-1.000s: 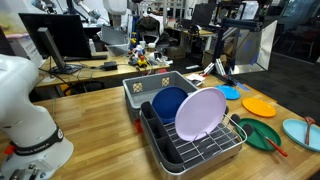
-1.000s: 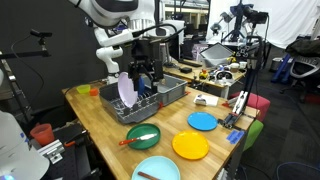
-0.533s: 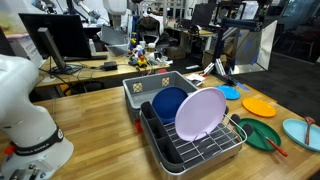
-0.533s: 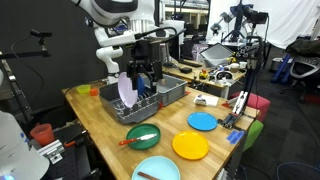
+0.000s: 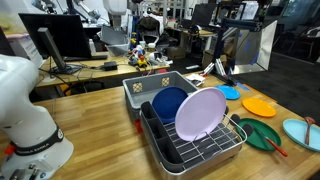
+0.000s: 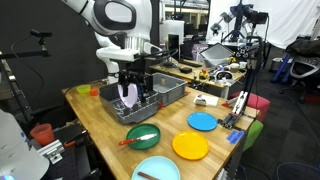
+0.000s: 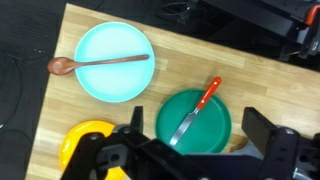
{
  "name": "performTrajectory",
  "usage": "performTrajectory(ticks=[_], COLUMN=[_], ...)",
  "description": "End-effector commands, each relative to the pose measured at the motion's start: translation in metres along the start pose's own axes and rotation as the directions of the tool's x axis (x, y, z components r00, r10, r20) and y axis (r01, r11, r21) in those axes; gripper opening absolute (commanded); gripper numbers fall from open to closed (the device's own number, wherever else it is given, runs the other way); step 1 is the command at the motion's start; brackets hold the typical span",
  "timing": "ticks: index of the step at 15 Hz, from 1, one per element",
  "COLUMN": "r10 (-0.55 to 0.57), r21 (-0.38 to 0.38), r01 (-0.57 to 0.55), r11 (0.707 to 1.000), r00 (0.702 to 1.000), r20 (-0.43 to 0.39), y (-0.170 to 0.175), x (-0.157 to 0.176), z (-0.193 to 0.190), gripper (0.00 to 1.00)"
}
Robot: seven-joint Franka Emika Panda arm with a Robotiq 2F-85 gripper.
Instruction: Move the butter knife to the blue plate
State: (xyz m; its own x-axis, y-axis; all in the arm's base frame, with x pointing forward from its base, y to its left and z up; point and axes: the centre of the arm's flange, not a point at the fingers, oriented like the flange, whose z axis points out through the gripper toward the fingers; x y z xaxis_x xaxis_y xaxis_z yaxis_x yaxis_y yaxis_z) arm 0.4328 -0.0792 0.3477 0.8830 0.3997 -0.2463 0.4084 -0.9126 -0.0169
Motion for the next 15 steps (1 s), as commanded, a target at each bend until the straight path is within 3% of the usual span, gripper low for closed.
performTrajectory(ticks=[1,3,4,11,15], r10=[-0.109,-0.177,-0.125,-0.162,-0.186], r21=[0.074,0.083,0.076,0.076,0.09], r01=[0.109,0.176,0.123,0.16,0.19], r11=[0.991,0.981,0.989,0.984,0.978], r00=[0.994,0.984,0.992,0.987,0.981], r20=[-0.009,0.002,0.023,0.023,-0.044], y=[-0.015,-0.025,-0.024,-0.027,-0.035], x=[0.008,0.012,0.01,0.012,0.032], z=[0.035,0.052,0.044,0.05,0.078], gripper=[1.0,1.0,1.0,1.0,1.0])
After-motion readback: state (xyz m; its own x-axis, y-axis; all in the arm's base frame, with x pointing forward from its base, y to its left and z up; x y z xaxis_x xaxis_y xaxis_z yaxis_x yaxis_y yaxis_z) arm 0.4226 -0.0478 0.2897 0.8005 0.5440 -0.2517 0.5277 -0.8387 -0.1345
